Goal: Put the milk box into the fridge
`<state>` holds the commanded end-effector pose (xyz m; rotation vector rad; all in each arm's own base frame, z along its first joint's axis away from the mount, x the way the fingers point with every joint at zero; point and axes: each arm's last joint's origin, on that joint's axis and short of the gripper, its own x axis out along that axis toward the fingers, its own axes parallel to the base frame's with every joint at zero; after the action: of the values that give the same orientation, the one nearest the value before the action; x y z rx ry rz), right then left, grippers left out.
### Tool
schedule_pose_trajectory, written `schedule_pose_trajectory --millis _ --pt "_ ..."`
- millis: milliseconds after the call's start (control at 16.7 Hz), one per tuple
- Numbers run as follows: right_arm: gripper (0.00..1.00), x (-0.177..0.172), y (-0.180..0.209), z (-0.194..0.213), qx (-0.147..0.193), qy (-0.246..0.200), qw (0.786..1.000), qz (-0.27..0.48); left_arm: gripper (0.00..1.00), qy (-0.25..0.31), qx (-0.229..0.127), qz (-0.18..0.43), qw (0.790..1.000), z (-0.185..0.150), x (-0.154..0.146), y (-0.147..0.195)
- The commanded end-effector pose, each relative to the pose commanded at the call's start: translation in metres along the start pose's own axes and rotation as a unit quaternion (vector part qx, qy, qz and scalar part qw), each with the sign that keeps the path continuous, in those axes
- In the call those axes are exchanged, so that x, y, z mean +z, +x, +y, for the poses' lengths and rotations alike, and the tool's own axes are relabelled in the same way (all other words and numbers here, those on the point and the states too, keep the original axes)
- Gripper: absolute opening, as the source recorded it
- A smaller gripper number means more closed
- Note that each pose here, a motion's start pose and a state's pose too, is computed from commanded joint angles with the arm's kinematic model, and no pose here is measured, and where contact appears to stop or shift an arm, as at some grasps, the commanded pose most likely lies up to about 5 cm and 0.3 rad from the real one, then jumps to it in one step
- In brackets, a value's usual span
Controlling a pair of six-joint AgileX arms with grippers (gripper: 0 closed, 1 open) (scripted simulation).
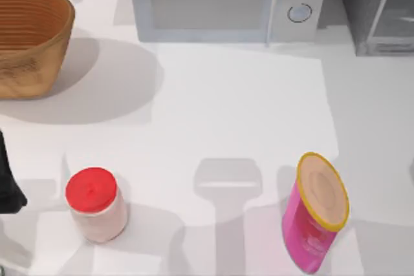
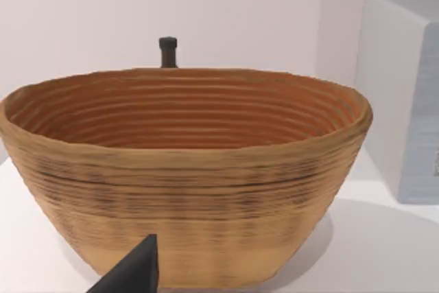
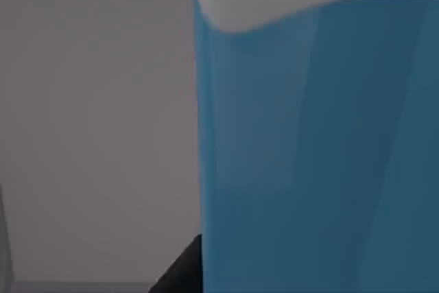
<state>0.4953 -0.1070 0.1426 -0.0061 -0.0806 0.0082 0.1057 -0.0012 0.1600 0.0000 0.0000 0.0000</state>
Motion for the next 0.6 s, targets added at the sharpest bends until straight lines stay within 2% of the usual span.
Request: schedule_pose_trajectory --millis 240,540,600 --pt "0.00 -0.006 0.023 0.002 -0.002 0.005 1.000 0.024 1.00 0.000 0.000 0.000 1.000 0.000 0.000 0.000" --pt "0.00 -0.008 0.027 0.004 -0.001 0.006 1.000 0.029 1.00 0.000 0.000 0.000 1.000 0.000 0.000 0.000" --pt "0.08 -0.008 0.027 0.004 -0.001 0.006 1.000 0.029 1.00 0.000 0.000 0.000 1.000 0.000 0.000 0.000"
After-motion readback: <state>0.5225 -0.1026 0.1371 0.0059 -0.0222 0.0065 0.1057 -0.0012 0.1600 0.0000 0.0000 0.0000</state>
